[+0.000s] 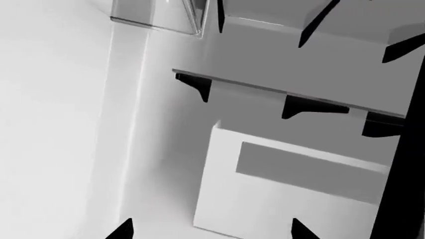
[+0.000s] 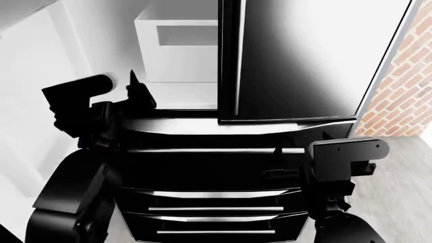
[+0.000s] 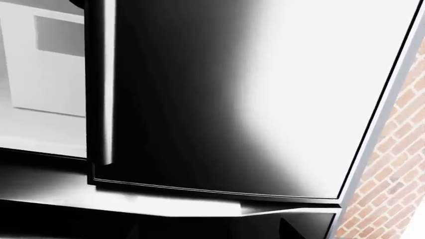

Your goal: Open the fridge doors

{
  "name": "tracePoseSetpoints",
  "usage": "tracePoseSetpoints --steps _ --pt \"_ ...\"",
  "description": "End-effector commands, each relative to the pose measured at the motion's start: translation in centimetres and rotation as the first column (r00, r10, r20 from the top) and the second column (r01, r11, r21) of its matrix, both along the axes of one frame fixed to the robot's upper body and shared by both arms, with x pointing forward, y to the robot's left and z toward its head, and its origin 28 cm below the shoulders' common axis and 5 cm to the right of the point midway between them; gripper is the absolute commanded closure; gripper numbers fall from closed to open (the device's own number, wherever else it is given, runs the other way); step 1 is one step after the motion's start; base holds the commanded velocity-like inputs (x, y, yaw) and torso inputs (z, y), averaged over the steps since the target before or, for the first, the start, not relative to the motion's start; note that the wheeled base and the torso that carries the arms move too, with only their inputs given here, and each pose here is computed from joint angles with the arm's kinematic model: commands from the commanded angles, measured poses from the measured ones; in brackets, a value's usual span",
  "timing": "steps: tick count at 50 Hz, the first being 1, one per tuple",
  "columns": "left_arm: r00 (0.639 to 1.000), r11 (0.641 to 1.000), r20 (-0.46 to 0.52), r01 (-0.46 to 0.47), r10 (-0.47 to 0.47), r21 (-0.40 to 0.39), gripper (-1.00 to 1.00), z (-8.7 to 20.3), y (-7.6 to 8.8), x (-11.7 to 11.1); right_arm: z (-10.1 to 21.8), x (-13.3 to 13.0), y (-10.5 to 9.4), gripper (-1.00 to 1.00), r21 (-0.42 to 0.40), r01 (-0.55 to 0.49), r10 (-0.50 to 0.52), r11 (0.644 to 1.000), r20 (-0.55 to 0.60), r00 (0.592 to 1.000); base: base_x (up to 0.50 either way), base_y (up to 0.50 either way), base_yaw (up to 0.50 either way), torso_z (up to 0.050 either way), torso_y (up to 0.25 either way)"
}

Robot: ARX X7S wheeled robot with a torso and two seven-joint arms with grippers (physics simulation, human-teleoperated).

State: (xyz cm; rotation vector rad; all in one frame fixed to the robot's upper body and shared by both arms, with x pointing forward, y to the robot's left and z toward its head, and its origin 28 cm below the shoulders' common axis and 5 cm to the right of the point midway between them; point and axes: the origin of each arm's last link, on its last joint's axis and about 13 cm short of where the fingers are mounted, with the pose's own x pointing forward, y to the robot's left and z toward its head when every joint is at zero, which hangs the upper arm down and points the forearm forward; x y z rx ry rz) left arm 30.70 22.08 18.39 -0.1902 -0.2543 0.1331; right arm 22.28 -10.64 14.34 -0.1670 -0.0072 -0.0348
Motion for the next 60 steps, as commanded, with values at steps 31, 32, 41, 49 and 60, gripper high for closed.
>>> tracePoseSetpoints --steps 31,32,41,49,60 --pt "0.927 0.927 0.039 -0.369 0.372 -0.072 -1.00 2.7 6.7 6.4 0.1 -0.4 0.0 -1.00 -0.001 0.005 -0.005 1.000 0.009 1.000 0.00 0.00 0.00 0.000 0.000" --pt "0.924 0.923 0.039 -0.378 0.381 -0.071 -1.00 2.7 6.8 6.5 0.1 -0.5 -0.1 -1.00 -0.001 0.007 -0.007 1.000 0.007 1.000 0.00 0.00 0.00 0.000 0.000" --pt "0.880 0.877 -0.011 -0.474 0.475 -0.076 -1.00 2.5 8.6 7.5 0.3 -0.4 -0.1 -1.00 -0.002 0.007 -0.007 1.000 0.009 1.000 0.00 0.00 0.00 0.000 0.000" --pt "0.845 0.840 -0.031 -0.534 0.534 -0.097 -1.00 2.8 9.6 8.2 0.2 -0.5 -0.1 -1.00 -0.002 0.009 -0.009 1.000 0.009 1.000 0.01 0.01 0.01 0.000 0.000" --pt "0.913 0.910 0.058 -0.394 0.403 -0.129 -1.00 3.4 8.4 6.5 0.1 -0.3 0.0 -1.00 0.000 0.005 -0.005 1.000 0.006 1.000 0.01 0.01 0.01 0.000 0.000"
